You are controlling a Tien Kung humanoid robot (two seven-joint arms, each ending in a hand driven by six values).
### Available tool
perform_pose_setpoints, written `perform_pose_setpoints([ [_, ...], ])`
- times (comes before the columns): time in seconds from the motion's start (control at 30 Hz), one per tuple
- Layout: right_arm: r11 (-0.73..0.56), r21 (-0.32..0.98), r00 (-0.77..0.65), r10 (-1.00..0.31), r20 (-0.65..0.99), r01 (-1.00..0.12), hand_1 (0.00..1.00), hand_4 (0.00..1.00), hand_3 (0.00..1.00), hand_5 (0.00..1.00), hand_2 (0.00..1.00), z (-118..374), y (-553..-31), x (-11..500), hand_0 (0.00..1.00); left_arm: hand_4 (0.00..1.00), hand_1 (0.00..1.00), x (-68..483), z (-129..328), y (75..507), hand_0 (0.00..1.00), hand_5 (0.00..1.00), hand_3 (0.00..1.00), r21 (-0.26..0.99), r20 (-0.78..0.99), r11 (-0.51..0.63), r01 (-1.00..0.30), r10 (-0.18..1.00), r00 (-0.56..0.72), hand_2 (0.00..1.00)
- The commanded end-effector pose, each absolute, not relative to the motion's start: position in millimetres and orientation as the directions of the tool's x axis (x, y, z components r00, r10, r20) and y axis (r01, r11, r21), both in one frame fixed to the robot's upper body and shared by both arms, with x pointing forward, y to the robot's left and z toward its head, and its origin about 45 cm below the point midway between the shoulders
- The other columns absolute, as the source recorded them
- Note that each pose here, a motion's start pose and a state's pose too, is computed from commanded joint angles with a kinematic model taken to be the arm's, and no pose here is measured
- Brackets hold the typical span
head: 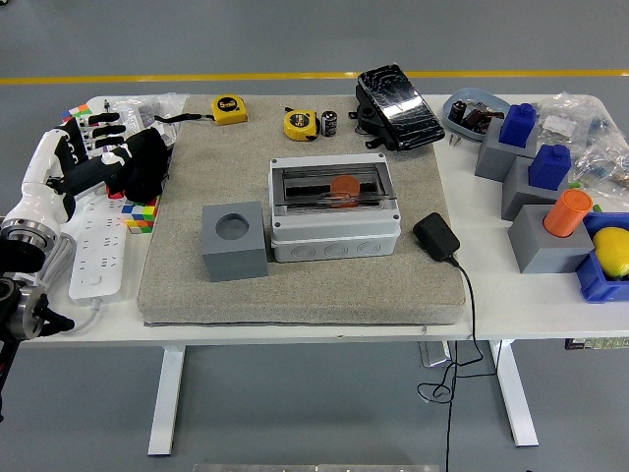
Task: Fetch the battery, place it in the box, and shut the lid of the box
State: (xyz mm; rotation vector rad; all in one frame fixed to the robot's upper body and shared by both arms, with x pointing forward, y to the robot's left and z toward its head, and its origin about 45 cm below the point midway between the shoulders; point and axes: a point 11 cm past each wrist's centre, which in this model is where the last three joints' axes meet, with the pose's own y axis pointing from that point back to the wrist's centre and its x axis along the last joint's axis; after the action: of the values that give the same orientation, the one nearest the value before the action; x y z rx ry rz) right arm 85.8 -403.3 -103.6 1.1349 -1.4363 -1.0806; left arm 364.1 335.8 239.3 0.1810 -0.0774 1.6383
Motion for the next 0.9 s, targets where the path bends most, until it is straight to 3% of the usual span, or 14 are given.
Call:
perform_pose_setpoints([
  [0.9, 0.169, 0.978, -0.09, -0.983, 0.158, -0.121, 0.721, 0.998, 0.688, 0.693, 0.715, -103.5, -402.4, 87.8, 0.677, 0.915, 0.681, 363.0, 234.5, 331.9, 0.552, 0.221, 0.658, 0.072, 0.163, -0.067, -0.995, 0.985, -0.055, 0.658],
])
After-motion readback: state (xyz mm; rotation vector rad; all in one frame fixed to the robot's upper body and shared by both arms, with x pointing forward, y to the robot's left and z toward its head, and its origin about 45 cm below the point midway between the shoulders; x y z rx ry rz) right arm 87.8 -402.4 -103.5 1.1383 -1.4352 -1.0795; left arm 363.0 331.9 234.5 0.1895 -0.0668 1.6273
